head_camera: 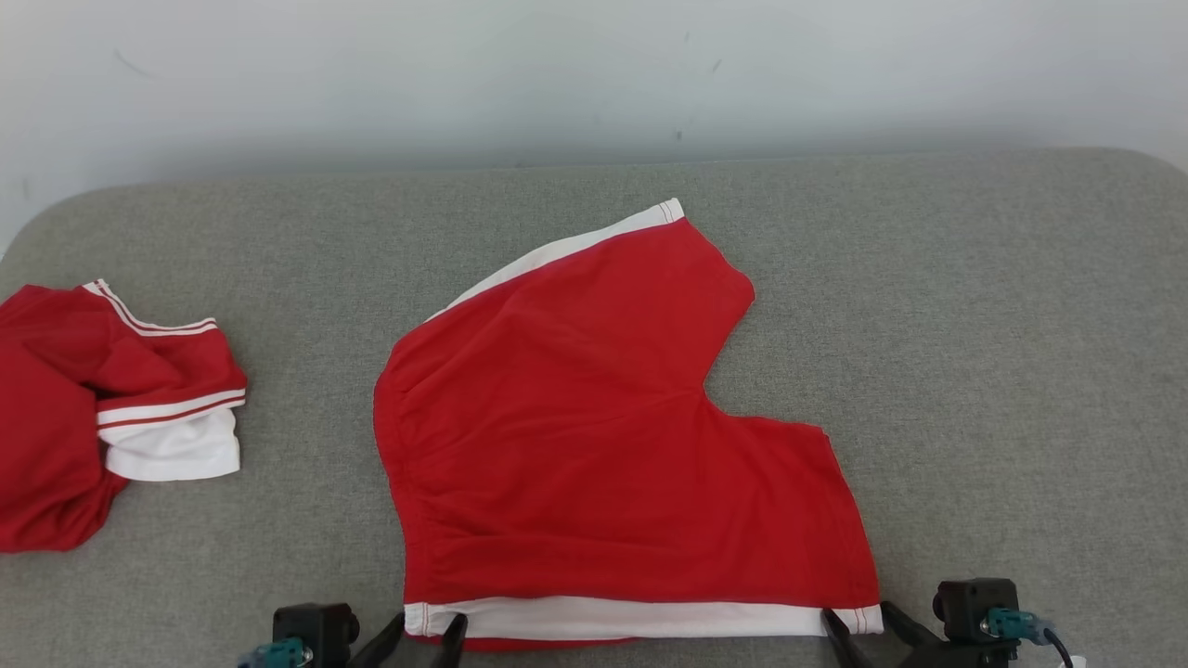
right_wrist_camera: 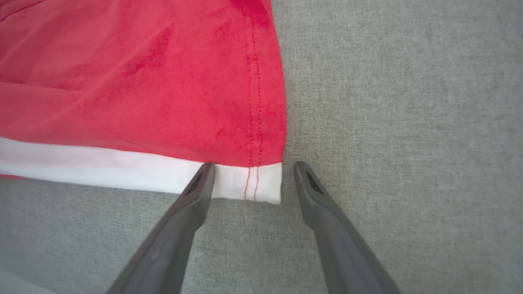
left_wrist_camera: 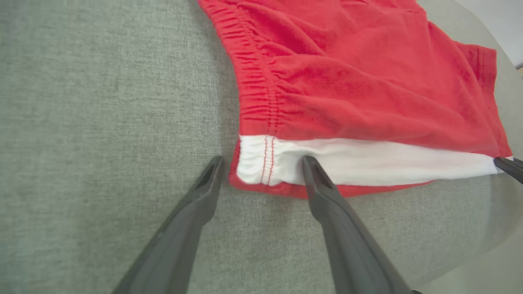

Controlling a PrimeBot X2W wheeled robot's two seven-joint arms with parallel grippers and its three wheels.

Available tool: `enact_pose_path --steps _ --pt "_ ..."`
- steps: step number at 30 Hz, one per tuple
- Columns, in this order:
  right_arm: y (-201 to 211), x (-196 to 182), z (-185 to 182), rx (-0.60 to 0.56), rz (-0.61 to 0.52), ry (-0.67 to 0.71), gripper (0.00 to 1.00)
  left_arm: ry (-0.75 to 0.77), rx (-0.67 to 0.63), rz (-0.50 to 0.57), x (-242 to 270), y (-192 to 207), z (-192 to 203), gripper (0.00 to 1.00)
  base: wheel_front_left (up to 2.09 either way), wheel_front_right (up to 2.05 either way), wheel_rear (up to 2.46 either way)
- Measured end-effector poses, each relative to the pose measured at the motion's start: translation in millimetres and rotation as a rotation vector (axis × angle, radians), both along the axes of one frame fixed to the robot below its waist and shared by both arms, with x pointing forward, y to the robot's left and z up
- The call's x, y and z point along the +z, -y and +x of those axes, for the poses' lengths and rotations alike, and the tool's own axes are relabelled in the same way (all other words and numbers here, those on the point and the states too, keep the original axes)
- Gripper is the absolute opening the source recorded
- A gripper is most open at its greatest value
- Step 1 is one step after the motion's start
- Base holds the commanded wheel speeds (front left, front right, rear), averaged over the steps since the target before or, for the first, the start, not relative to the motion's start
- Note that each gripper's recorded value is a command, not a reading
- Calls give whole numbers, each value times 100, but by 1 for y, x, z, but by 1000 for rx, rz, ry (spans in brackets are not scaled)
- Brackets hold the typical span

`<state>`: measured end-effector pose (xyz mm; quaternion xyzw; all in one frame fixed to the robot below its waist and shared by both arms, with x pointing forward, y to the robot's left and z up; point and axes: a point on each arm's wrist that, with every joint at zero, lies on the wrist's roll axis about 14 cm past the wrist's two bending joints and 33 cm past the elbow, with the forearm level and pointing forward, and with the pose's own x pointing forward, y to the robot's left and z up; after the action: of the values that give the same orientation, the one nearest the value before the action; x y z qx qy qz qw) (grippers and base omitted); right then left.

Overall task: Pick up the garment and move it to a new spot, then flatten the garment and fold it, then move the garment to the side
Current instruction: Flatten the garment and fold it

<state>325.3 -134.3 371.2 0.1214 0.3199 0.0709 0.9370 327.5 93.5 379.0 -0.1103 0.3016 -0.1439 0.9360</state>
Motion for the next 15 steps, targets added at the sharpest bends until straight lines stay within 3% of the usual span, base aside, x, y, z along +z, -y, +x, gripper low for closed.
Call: enact_pose_path --steps 3,4,5,6,7,8,9,15 --pt "-3 -4 0 11 -1 -18 100 2 -11 27 -2 -3 4 100 0 0 0" --pt "-3 -6 -1 11 0 -28 91 1 -7 24 -2 -3 4 100 0 0 0" --pt "-3 -8 -2 10 3 -34 41 -1 -9 15 -2 -2 5 100 0 0 0" --pt "-3 -8 -2 9 6 -39 16 -6 -7 12 -3 -2 5 100 0 0 0" --pt "-3 -8 -1 13 7 -40 0 -9 -9 11 -4 -1 5 54 0 0 0" --pt "-4 -8 0 16 8 -39 0 -10 -11 6 -4 -1 5 13 0 0 0" --pt "-6 -7 1 22 16 -37 0 -11 -7 1 -4 -1 5 0 0 0 0" --pt "-5 -4 4 7 37 -22 0 -3 -5 -1 -2 -1 5 0 0 0 0"
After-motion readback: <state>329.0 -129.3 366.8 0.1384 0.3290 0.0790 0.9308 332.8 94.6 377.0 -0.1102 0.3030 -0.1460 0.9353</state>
